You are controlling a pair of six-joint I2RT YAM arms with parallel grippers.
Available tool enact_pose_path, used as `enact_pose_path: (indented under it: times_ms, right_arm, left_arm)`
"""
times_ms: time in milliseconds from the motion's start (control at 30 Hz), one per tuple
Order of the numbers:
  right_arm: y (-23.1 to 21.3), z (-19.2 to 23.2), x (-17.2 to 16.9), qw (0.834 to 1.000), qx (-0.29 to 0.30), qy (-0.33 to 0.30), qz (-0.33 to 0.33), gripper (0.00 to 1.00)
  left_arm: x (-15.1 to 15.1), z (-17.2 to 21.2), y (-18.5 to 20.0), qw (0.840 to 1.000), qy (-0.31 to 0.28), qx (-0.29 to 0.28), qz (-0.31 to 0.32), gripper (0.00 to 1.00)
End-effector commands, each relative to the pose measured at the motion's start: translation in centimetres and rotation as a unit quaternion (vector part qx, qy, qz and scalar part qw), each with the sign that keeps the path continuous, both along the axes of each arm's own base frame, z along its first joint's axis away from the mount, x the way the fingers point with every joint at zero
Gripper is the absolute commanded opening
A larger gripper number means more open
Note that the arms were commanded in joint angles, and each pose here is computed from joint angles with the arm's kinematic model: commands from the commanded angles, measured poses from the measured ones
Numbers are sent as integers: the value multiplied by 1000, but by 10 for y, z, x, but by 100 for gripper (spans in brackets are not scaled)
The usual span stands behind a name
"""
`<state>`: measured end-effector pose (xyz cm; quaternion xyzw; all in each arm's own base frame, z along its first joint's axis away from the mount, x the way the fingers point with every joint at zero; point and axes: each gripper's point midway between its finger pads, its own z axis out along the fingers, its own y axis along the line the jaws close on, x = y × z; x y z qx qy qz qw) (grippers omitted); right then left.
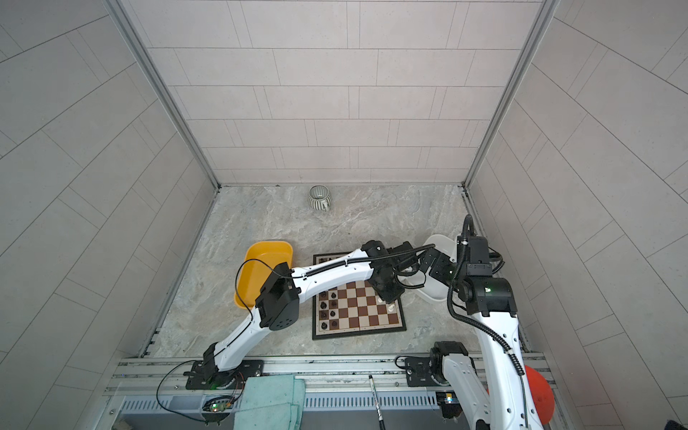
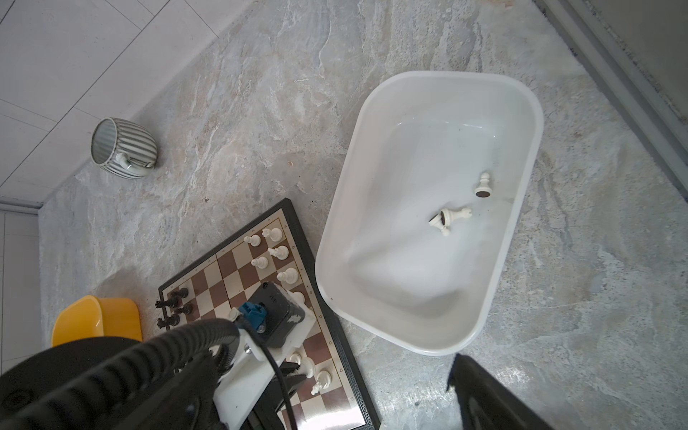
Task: Set up the chess pieces on the board
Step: 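Lower the white piece with the left gripper onto a square near the board edge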
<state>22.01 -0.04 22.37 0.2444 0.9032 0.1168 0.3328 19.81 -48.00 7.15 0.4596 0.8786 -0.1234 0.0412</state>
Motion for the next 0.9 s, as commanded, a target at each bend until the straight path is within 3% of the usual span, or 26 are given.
enact_pose_path:
  times_ms: [0,167,867]
  right_arm:
    - [-15,-3,-6,999,-44,13,-14,99]
    - [-34,-4,-13,994,-95,29,-42,99]
    - [-30,0,-10,995,-88,20,-34,99]
  left_arm:
    - [-3,-9,5,1000,4,27,-1,0]
    - [-2,-17,5,999,8,36,-1,0]
    - [9,-30,6,998,-16,57,11,0]
